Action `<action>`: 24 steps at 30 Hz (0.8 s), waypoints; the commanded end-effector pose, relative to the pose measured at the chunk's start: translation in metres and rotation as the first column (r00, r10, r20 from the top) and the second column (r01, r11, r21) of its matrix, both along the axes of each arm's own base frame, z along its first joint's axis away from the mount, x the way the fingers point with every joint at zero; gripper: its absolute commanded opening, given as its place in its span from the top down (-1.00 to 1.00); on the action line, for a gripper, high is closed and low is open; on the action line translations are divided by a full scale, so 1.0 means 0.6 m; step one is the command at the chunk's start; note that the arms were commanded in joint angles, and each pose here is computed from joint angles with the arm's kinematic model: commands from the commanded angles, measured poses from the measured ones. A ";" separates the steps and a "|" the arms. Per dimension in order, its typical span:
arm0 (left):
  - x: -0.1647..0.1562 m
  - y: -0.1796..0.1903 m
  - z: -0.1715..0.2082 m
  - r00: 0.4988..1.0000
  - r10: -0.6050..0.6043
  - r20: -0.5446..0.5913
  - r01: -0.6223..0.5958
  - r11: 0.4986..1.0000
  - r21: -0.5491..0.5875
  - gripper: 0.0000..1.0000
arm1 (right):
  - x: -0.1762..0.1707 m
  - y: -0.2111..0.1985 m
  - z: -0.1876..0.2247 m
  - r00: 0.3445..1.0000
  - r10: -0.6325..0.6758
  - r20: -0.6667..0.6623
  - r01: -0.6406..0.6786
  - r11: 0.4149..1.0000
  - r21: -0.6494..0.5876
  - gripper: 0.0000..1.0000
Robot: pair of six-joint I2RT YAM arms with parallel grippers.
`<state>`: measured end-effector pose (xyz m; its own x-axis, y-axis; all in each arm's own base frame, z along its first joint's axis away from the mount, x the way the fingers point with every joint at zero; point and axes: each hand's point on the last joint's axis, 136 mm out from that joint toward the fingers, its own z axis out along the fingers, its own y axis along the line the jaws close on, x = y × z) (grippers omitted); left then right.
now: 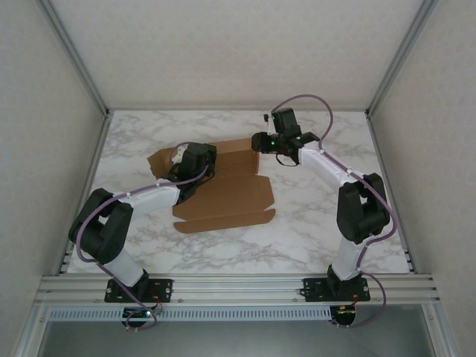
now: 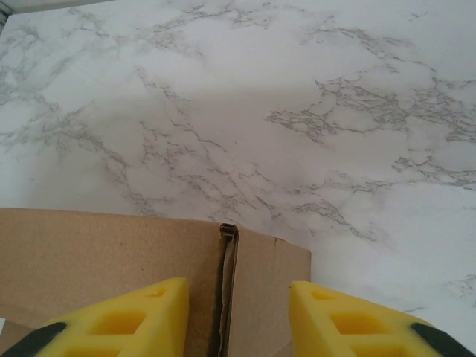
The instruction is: Fold the paper box
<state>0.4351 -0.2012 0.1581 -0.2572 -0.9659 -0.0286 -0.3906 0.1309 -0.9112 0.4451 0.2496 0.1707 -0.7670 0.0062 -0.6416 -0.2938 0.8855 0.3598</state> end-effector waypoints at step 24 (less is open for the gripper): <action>-0.033 0.005 -0.010 0.979 -0.193 -0.070 0.203 0.960 0.191 -0.48 | -0.051 -0.078 0.061 0.992 -0.117 0.039 0.118 0.993 -0.025 -0.55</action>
<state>0.4262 -0.1974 0.1451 -0.3756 -0.9147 -0.1493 -0.4028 0.3062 -0.8626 0.4172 0.2199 0.1972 -0.7584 0.0728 -0.6477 -0.2339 0.8972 0.3746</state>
